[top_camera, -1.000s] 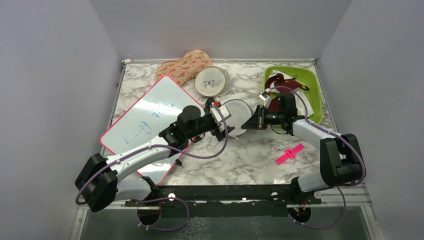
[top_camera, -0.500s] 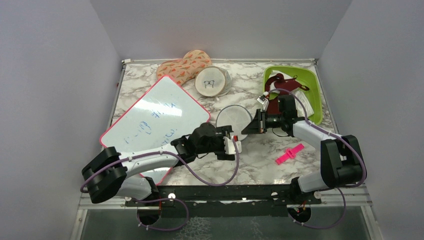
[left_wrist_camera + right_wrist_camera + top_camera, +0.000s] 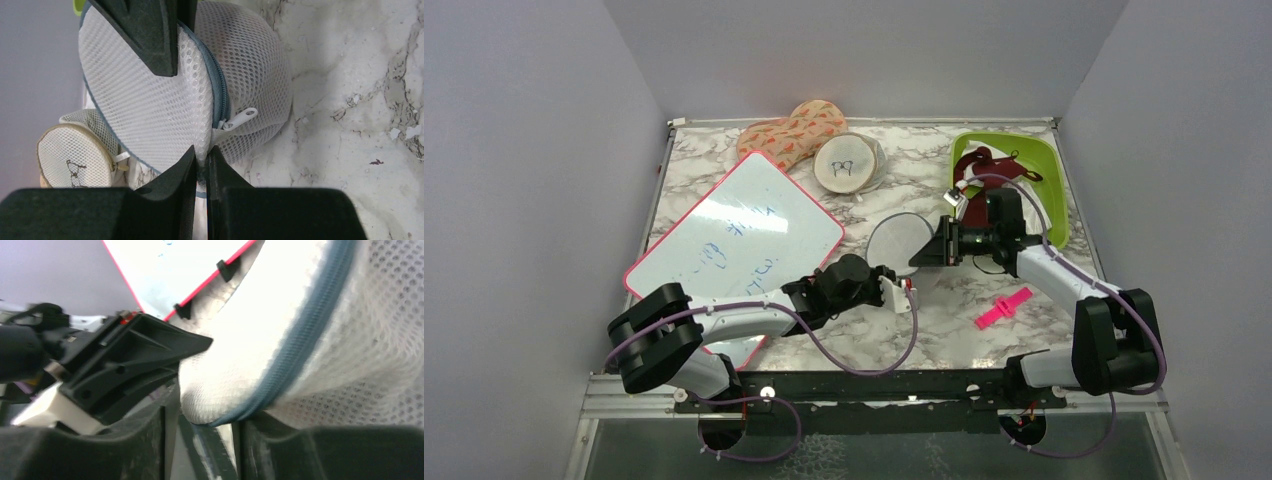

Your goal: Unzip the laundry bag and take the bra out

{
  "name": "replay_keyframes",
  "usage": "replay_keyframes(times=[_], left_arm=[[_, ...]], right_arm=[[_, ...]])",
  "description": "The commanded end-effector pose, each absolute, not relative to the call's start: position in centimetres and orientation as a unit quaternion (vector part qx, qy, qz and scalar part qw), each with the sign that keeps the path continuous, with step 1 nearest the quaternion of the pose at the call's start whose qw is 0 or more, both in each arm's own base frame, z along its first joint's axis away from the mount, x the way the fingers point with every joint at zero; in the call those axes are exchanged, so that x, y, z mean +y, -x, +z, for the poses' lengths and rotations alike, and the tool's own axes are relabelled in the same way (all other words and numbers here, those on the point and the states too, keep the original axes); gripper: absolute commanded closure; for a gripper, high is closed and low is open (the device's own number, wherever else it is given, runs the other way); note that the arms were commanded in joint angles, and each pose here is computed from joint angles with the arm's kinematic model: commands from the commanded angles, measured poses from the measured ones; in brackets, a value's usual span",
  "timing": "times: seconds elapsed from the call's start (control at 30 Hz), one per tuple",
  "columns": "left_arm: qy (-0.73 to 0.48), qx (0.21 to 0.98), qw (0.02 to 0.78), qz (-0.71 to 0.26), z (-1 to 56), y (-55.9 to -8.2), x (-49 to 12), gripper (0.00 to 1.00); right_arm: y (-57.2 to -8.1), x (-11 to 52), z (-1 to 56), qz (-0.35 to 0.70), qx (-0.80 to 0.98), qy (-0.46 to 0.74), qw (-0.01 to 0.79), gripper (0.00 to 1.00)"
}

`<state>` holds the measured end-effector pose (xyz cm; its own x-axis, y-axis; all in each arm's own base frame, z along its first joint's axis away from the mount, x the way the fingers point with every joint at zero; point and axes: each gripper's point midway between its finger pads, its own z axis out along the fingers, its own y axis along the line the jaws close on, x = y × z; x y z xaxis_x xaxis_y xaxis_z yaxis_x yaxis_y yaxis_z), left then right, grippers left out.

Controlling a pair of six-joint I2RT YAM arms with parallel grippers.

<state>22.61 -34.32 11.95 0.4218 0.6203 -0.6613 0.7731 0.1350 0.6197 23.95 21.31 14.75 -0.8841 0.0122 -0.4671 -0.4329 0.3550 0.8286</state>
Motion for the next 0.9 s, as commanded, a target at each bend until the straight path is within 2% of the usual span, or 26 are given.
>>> replay_keyframes(times=[0.0, 0.07, 0.13, 0.43, 0.57, 0.7, 0.87], left_arm=[[-0.607, 0.558, 0.559, -0.091, 15.4, -23.2, -35.2, 1.00], [-0.585, 0.581, 0.558, -0.092, 16.1, -23.7, -35.3, 1.00], [-0.562, 0.601, 0.559, -0.101, 16.7, -24.0, -35.3, 1.00], [-0.526, 0.640, 0.538, -0.154, 17.4, -23.3, -35.9, 1.00], [-0.498, 0.659, 0.541, -0.162, 17.7, -24.6, -35.6, 1.00], [-0.464, 0.689, 0.522, -0.194, 17.4, -26.1, -35.4, 1.00], [-0.449, 0.710, 0.493, -0.224, 17.1, -26.9, -35.7, 1.00]], right_arm=[[-26.1, 20.3, 16.5, 0.490, 0.815, 0.135, 0.278, 0.51], [-27.1, 19.4, 17.7, 0.450, 0.821, 0.133, 0.325, 0.41], [-27.9, 18.5, 19.1, 0.415, 0.820, 0.134, 0.370, 0.39], [-29.0, 15.0, 25.7, 0.318, 0.720, 0.138, 0.602, 0.39], [-26.7, 15.2, 26.2, 0.283, 0.615, 0.243, 0.695, 0.42], [-22.6, 17.2, 25.1, 0.282, 0.502, 0.381, 0.724, 0.45], [-19.2, 19.4, 23.9, 0.306, 0.409, 0.490, 0.707, 0.58]])
